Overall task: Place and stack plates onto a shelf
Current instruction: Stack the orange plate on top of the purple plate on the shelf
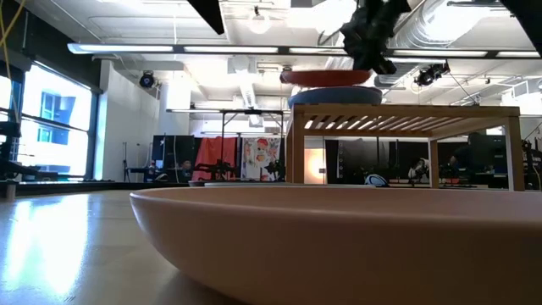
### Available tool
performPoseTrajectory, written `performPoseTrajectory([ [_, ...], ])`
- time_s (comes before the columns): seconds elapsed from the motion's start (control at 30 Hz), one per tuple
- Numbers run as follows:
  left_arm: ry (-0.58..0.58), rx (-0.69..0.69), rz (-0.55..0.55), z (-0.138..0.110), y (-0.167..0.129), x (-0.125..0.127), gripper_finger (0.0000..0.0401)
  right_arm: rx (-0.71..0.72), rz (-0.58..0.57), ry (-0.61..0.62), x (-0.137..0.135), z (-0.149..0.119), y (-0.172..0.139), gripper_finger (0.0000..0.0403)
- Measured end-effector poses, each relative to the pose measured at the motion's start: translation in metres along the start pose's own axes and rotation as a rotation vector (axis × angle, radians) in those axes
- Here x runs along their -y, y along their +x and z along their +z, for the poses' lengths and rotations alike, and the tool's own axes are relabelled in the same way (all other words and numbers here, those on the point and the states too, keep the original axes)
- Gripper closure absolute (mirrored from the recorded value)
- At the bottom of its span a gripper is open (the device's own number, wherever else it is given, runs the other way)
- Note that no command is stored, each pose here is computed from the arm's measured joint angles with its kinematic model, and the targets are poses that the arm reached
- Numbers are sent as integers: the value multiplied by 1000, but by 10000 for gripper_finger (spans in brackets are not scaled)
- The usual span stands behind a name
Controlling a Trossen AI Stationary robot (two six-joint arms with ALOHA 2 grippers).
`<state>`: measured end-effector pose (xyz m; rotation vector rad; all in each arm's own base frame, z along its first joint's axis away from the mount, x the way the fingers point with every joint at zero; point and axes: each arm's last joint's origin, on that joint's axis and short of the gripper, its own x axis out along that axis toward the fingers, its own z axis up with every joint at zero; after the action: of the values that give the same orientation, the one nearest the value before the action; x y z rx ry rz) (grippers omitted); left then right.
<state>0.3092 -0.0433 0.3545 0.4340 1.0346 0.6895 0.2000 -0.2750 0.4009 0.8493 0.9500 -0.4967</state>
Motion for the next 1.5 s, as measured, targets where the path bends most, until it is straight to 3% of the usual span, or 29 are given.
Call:
performPoseTrajectory([
  [0.17,-20,-28,20,1,10,-9,311,-15,11,2,13,3,2,403],
  [0.83,-83,-91,66,2,33,-31,311,-22,-17,-18,9,3,4,403],
  [1.5,-130,-88,68,2,33,-31,311,73,-11,-161,-21,-23,-33,403],
])
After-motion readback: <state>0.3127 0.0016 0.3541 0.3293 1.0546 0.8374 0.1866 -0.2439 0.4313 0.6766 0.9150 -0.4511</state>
